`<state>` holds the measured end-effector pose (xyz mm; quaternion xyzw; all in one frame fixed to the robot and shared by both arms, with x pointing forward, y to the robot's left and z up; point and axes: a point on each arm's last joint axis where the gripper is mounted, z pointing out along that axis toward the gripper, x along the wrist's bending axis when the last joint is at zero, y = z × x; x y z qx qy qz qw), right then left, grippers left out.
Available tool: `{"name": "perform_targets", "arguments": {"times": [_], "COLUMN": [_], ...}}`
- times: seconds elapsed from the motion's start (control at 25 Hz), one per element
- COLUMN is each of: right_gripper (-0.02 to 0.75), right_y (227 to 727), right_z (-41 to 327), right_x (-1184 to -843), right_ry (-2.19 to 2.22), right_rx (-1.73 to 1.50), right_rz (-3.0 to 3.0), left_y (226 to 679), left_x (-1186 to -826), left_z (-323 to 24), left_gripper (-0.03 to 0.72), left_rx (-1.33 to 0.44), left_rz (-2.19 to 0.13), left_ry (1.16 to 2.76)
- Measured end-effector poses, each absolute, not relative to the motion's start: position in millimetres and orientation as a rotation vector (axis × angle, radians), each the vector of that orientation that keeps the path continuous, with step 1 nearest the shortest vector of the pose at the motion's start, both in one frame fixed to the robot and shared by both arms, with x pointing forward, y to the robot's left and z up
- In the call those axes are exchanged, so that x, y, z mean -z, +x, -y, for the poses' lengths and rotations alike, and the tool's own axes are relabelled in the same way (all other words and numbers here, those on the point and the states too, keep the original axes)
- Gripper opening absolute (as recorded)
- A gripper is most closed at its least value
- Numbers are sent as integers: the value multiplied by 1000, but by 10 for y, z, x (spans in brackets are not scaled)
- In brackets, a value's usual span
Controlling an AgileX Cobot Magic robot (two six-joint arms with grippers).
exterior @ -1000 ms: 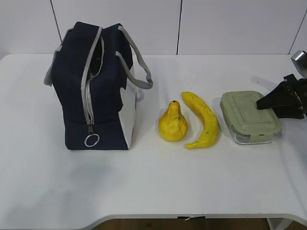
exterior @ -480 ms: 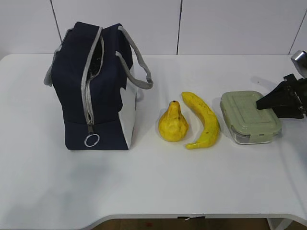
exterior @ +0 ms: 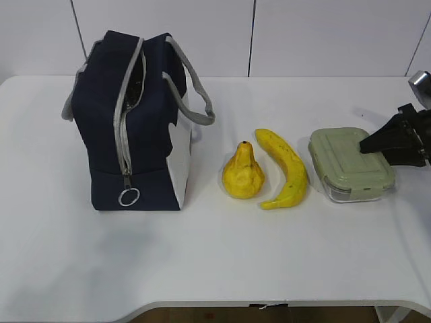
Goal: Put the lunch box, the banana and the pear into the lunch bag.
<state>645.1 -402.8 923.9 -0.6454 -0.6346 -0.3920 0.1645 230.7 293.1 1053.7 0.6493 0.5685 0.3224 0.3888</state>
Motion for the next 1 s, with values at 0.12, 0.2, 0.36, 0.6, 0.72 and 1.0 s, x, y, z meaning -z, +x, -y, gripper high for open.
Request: {"name": "perform_targets", "arguments": {"times": [0.12, 0.2, 0.36, 0.6, 0.72, 1.0], "right_gripper": [400, 400, 400, 399, 399, 399], "right_y": [6454, 6456, 6459, 6459, 6463, 6447], "right_z": [4026, 4026, 4025, 4026, 4039, 4047], "right_x": [-9242, -9242, -9227, -9252, -9314, -9591], "right_ry": [-1840, -1840, -1855, -1867, -1898, -1963], "right_rx": [1123, 1126, 1120, 1120, 1122, 1144], "right_rz": [1804, 1801, 1771, 1761, 1775, 1781], "left_y": [2307, 2307, 2307, 2307, 2307, 2307], "left_x": [-10537, -10537, -10536, -10536, -10536, -10536], "left_z": [-2931, -2931, -2931, -2931, -2931, -2931], "left_gripper": [240, 241, 241, 241, 241, 241], "left_rx": [-820, -820, -821, -821, -821, -821], "left_rz": [-1446, -1446, -1446, -1446, -1446, -1446], "left_ry": [1651, 1651, 1651, 1651, 1651, 1651]}}
